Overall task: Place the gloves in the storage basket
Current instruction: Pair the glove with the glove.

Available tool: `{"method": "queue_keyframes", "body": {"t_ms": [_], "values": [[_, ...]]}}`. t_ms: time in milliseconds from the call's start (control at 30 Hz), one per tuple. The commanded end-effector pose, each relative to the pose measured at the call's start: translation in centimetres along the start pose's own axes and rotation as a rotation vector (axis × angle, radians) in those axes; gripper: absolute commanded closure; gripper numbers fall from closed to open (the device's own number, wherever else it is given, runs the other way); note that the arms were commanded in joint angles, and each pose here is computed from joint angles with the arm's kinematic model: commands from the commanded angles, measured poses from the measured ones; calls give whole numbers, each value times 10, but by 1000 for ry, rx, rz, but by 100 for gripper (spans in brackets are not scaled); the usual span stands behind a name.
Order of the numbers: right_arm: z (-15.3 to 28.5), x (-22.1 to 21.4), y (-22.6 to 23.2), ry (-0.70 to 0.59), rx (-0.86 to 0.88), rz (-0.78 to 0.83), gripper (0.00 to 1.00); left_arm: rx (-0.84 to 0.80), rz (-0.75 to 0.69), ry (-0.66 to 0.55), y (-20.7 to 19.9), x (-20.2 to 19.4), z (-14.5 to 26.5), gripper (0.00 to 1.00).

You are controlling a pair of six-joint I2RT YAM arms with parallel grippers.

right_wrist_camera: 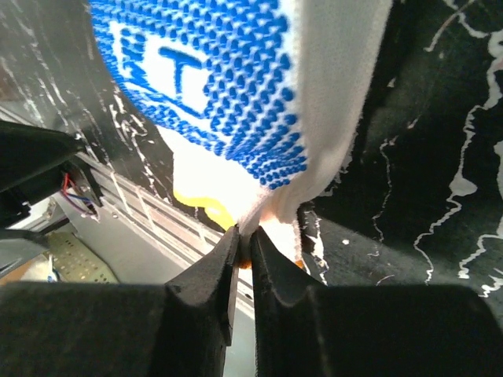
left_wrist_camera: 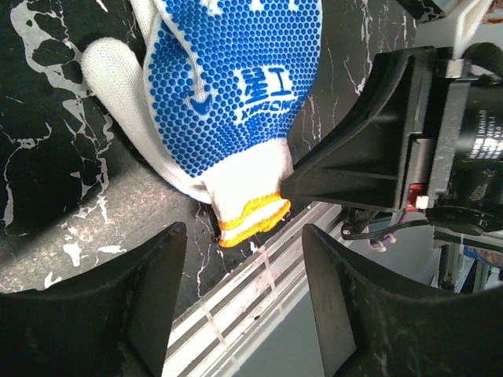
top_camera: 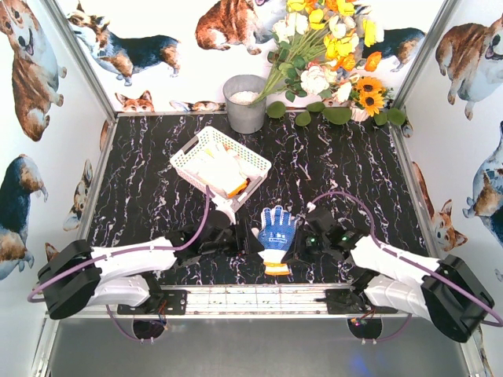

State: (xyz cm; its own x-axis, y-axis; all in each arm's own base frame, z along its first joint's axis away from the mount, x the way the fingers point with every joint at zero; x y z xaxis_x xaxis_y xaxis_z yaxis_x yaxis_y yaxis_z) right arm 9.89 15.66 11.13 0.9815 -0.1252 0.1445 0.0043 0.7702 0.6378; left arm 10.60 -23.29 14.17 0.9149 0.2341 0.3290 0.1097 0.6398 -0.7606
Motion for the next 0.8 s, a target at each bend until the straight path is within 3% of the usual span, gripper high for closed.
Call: {"method": "queue_keyframes", "body": {"t_ms": [0, 200, 500, 767], "values": [[12, 10, 23, -81, 113, 21, 91, -34, 9, 11, -3, -4, -4, 47], [24, 12, 31, -146, 159, -8, 100, -105, 23, 46, -7, -9, -9, 47], [31, 14, 37, -188, 197, -29, 100, -140, 72, 87, -3, -16, -19, 43], [31, 13, 37, -189, 203, -36, 100, -144, 137, 49, 5, -18, -22, 40]]}}
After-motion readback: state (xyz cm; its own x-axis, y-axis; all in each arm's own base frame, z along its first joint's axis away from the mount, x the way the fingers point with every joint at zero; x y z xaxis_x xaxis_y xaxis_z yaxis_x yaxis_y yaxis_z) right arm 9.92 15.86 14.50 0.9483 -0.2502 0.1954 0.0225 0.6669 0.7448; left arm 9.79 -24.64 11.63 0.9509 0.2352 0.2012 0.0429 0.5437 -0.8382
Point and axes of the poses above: each gripper's point midway between its finger pads, its own z axis back along the fingers, its own y axis along the line the jaws close on, x = y × z, the point moved 10 cm from there along z, back along the fingers, and after that the axes turned 5 degrees about z, right-handed, at the moved point
